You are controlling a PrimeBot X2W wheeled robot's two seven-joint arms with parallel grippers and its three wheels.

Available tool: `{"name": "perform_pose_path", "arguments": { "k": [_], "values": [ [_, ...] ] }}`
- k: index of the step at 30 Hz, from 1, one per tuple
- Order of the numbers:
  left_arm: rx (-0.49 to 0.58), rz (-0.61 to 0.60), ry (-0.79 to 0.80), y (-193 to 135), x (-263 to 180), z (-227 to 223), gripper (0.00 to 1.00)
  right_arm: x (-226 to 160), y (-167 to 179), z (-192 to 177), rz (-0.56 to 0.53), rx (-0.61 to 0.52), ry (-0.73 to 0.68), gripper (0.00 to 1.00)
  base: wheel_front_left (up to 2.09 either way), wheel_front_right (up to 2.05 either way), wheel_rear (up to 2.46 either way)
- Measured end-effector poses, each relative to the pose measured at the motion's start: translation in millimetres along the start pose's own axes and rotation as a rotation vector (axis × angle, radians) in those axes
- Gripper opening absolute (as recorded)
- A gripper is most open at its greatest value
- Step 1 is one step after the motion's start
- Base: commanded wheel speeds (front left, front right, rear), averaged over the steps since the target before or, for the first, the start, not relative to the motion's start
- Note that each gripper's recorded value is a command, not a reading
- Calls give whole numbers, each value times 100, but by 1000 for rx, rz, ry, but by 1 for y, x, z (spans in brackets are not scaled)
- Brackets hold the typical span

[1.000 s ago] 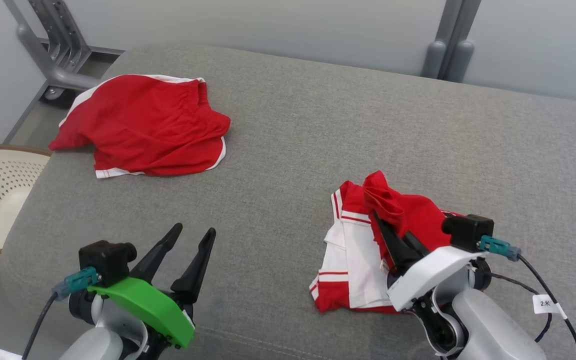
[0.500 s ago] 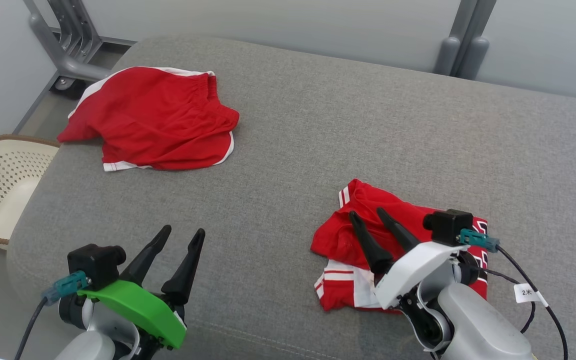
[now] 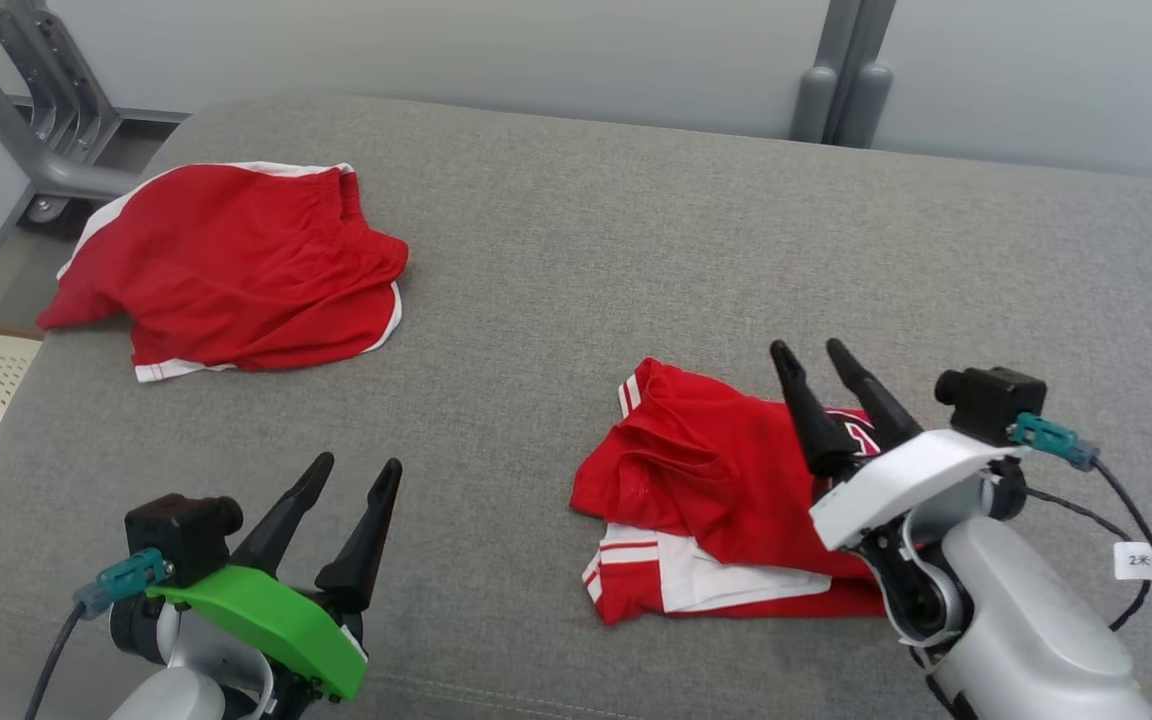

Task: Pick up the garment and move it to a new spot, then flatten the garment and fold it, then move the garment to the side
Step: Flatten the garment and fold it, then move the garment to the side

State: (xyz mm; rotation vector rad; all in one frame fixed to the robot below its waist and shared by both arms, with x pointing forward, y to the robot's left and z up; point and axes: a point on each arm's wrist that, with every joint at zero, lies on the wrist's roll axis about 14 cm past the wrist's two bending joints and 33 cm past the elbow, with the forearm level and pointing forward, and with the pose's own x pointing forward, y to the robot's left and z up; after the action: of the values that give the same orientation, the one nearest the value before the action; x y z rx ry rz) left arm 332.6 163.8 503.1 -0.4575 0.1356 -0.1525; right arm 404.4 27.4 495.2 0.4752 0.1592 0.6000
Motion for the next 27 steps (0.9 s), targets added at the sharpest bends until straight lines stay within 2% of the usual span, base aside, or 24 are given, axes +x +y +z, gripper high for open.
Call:
{"name": "perform_pose_path", "arguments": {
  "k": [6, 10, 27],
  "values": [
    [-1, -39, 9, -11, 8, -2, 100, -18, -49, 21, -135, -27, -46, 100, 0, 0, 0],
    [-2, -49, 18, -14, 10, -5, 100, -39, -78, 8, -228, -23, 2, 100, 0, 0, 0],
    [-9, -62, 44, -18, 13, -12, 100, -72, -101, -47, -328, 113, 165, 100, 0, 0, 0]
  ]
}}
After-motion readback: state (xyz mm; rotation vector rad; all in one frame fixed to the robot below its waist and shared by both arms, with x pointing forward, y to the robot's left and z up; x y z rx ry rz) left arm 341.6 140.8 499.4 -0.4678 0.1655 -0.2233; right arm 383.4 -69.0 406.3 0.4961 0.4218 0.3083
